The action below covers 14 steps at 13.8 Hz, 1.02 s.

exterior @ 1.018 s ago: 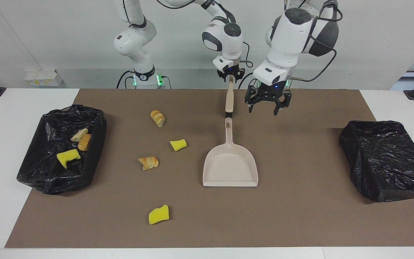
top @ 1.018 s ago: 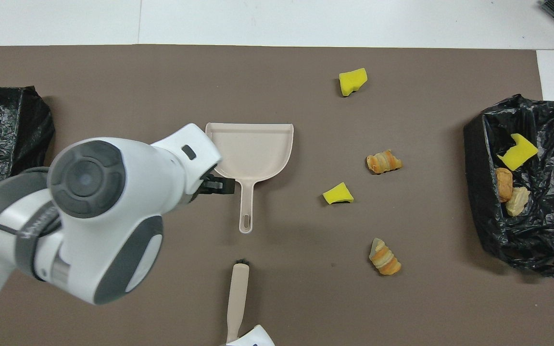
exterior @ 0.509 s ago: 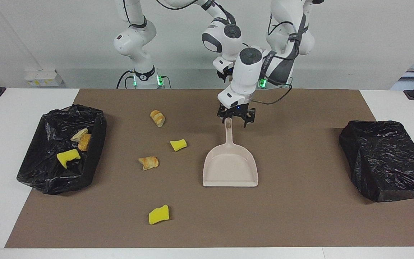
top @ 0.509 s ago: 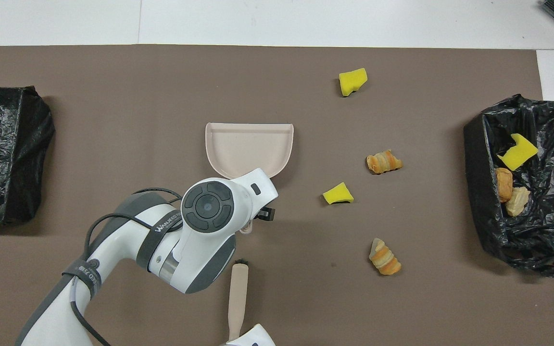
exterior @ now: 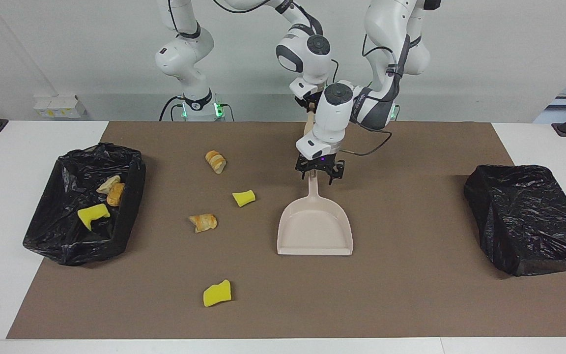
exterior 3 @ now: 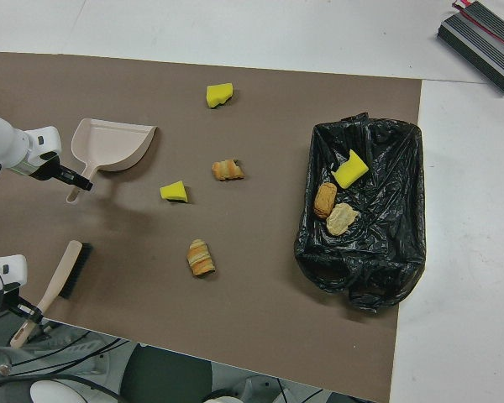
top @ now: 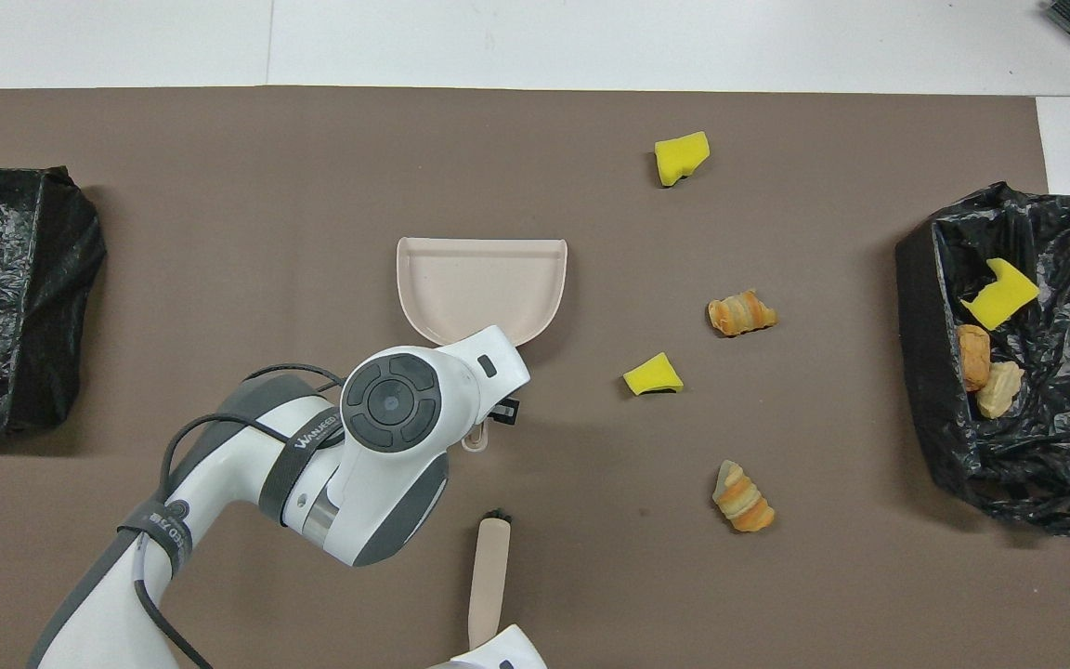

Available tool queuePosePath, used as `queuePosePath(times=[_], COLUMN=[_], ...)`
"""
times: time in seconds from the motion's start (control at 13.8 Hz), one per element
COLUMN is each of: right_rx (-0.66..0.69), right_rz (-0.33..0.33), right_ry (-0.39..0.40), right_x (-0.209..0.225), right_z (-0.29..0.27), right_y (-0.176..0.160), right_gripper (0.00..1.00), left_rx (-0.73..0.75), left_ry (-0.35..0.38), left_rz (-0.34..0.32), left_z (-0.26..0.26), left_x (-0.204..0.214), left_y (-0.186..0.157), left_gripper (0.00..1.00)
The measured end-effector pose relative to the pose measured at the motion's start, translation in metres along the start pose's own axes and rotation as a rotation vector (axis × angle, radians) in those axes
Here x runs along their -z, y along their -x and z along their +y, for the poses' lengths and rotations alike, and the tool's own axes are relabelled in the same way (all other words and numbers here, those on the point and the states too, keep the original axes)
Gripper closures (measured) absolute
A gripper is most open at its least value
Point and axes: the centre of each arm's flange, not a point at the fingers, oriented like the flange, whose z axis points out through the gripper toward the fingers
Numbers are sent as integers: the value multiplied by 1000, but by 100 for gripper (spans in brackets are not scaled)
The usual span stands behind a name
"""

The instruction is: Sweep and dump trash in bin

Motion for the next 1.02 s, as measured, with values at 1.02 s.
queuePosePath(times=[1.02], right_rx=[363], right_rz=[-28], right_ry=[135], right_x=[104], right_z=[211], right_y=[-166], right_gripper=[74], left_rx=[-442], left_ry=[-27], left_rz=[-57], left_z=[-33], left_x=[13], left_y=[-11], left_gripper=[67])
